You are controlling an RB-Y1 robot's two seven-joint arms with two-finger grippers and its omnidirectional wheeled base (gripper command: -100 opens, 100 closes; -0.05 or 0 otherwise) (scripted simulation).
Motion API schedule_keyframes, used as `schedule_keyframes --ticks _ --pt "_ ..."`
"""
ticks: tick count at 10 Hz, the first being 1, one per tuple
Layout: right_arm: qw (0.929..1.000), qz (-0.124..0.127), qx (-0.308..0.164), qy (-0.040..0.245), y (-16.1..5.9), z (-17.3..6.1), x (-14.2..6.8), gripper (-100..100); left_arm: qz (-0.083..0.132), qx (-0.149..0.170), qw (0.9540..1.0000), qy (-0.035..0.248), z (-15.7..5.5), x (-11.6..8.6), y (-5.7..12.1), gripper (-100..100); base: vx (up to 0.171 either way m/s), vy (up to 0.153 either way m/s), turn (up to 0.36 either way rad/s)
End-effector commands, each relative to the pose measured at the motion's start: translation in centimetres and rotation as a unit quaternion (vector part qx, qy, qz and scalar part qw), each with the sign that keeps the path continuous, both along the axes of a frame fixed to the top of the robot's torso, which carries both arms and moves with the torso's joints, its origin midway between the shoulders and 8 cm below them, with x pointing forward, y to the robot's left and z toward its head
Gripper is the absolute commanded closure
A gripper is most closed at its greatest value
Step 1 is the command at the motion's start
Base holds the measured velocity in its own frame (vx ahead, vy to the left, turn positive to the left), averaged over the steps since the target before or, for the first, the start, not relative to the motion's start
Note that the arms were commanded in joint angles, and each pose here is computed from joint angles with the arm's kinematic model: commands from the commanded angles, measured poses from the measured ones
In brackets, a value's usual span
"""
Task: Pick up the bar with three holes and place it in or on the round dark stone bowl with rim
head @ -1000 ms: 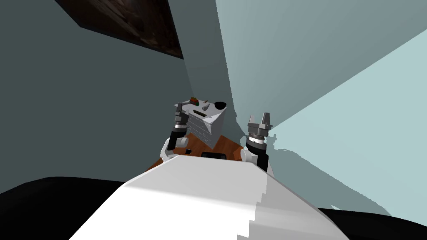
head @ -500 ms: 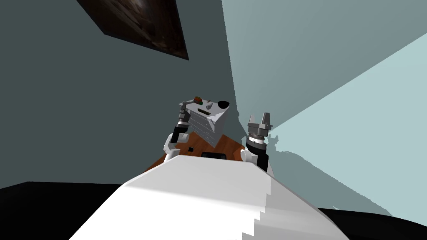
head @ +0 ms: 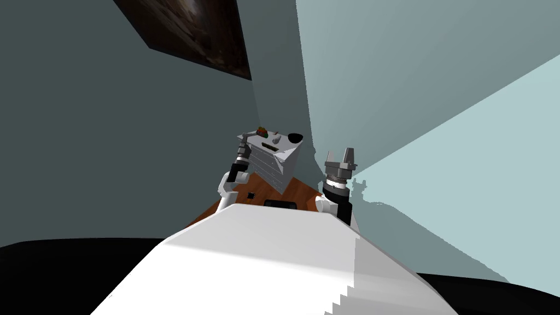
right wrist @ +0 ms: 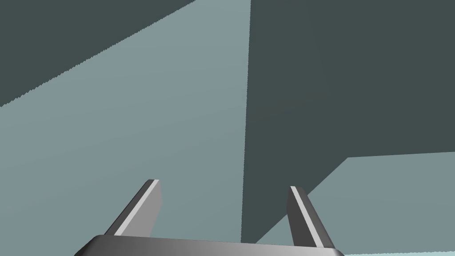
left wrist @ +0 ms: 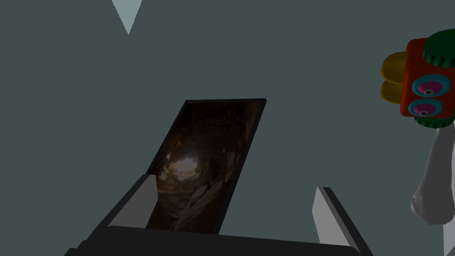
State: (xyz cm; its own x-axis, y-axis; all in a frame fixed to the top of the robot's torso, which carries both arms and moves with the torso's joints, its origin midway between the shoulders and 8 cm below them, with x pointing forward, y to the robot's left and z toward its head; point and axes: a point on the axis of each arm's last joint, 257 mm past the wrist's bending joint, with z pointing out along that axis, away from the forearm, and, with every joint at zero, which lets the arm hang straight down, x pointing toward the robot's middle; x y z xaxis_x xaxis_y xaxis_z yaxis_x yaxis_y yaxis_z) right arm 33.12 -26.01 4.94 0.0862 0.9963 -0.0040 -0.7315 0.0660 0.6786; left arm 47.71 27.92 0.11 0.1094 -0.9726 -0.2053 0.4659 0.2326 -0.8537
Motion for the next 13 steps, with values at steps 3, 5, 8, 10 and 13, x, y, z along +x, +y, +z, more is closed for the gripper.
schedule_keyframes --ticks 3,5,8,10,13 --pt "1.0000 0.000 0.000 0.000 0.0 0.0 0.0 0 0.000 0.000 1.0000 0.000 0.0 0.0 0.0 -100 0.000 0.000 0.000" --pt "1.0000 0.000 0.000 0.000 0.0 0.0 0.0 0 0.000 0.000 1.0000 0.000 0.0 0.0 0.0 -100 0.001 0.003 0.009" --pt "1.0000 0.000 0.000 0.000 0.0 0.0 0.0 0 -0.006 -0.013 0.9997 0.022 -0.3 2.1 0.3 -100 -0.002 -0.006 -0.017" --pt "1.0000 0.000 0.000 0.000 0.0 0.0 0.0 0 -0.011 -0.025 0.9987 0.044 -0.6 4.1 0.8 -100 -0.001 -0.002 -0.006" --pt "1.0000 0.000 0.000 0.000 0.0 0.0 0.0 0 -0.012 -0.039 0.9963 0.075 -1.3 6.6 1.5 -100 -0.001 -0.002 -0.006"
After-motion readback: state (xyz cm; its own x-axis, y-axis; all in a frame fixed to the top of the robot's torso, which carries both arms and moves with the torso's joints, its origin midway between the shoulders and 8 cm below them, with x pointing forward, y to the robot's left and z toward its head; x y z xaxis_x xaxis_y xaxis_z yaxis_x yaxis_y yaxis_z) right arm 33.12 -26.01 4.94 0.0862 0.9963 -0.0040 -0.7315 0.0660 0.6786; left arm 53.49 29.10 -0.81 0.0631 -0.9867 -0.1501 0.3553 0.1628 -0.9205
